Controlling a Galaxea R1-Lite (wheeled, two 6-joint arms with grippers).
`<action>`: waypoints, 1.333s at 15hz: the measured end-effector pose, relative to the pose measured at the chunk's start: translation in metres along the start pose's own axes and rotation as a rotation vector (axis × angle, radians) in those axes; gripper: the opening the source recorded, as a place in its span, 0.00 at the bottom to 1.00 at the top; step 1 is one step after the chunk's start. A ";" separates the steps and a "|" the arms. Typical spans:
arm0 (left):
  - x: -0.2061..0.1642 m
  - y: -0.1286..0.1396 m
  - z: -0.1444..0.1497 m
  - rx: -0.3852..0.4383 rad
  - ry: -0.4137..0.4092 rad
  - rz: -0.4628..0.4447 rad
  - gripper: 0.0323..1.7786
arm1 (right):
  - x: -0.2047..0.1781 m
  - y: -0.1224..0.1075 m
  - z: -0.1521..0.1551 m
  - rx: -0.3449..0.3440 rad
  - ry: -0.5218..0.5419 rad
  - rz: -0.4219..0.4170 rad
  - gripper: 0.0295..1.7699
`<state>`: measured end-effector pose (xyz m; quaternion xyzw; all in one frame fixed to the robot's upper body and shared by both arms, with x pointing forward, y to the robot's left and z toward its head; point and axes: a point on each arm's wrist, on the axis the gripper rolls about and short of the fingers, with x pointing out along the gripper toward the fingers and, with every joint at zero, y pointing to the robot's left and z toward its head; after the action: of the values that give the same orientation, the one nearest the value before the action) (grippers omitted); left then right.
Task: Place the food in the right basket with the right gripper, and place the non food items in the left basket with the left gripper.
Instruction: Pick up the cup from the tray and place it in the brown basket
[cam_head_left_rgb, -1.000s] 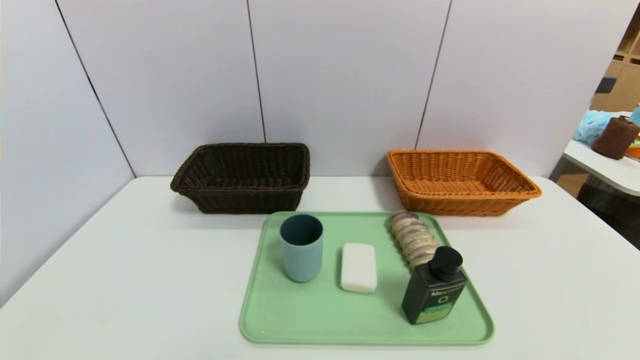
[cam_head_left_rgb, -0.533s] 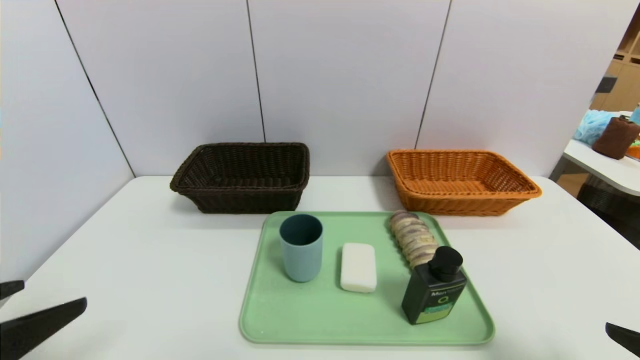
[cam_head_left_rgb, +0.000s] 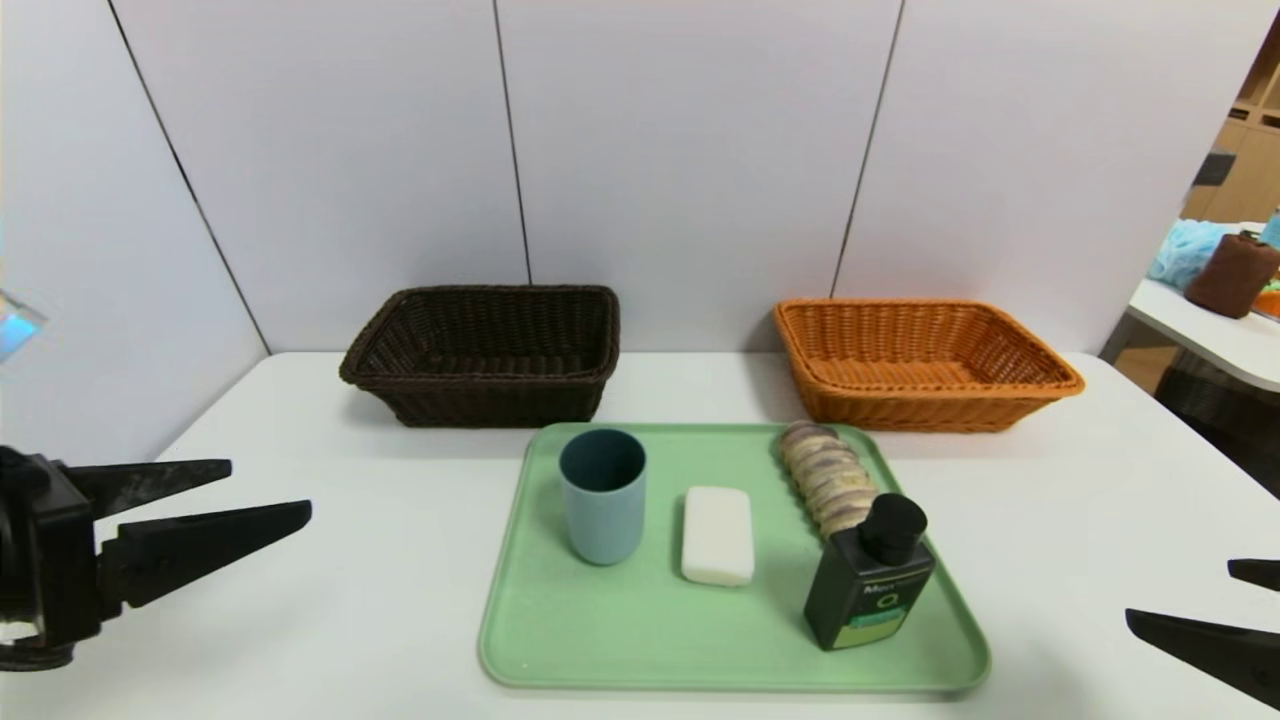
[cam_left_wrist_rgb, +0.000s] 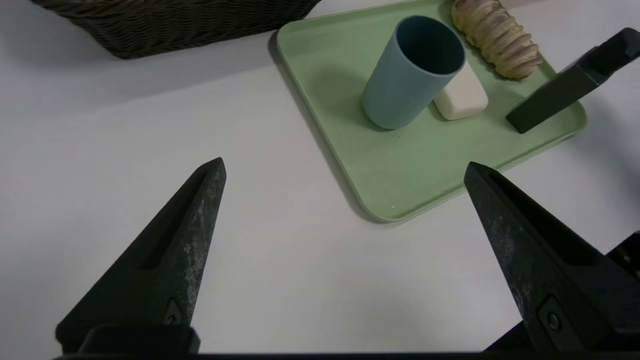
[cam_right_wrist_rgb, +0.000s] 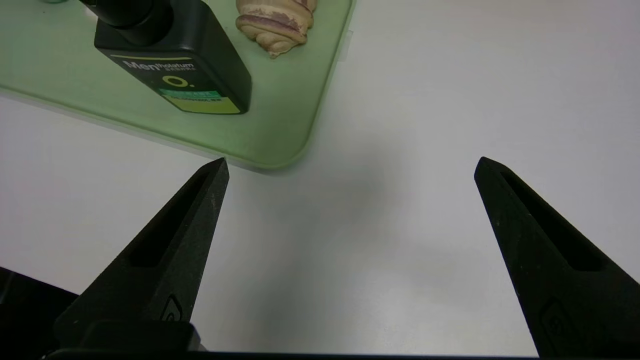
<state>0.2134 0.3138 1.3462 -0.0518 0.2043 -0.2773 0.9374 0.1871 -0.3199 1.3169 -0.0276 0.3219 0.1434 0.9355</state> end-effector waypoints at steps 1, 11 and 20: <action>0.008 0.001 0.001 0.016 0.002 -0.032 0.95 | 0.001 0.000 0.002 -0.001 0.002 0.002 0.96; 0.096 -0.001 -0.015 0.275 0.072 -0.247 0.95 | 0.011 0.000 0.005 -0.007 0.046 0.017 0.96; 0.164 0.000 -0.033 0.322 0.108 -0.325 0.95 | 0.017 -0.001 0.005 -0.008 0.058 0.011 0.96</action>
<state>0.3247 0.2256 1.2585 0.0812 0.1962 -0.4561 0.8642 0.2033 -0.3154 1.3105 -0.0338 0.3482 0.1492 0.9249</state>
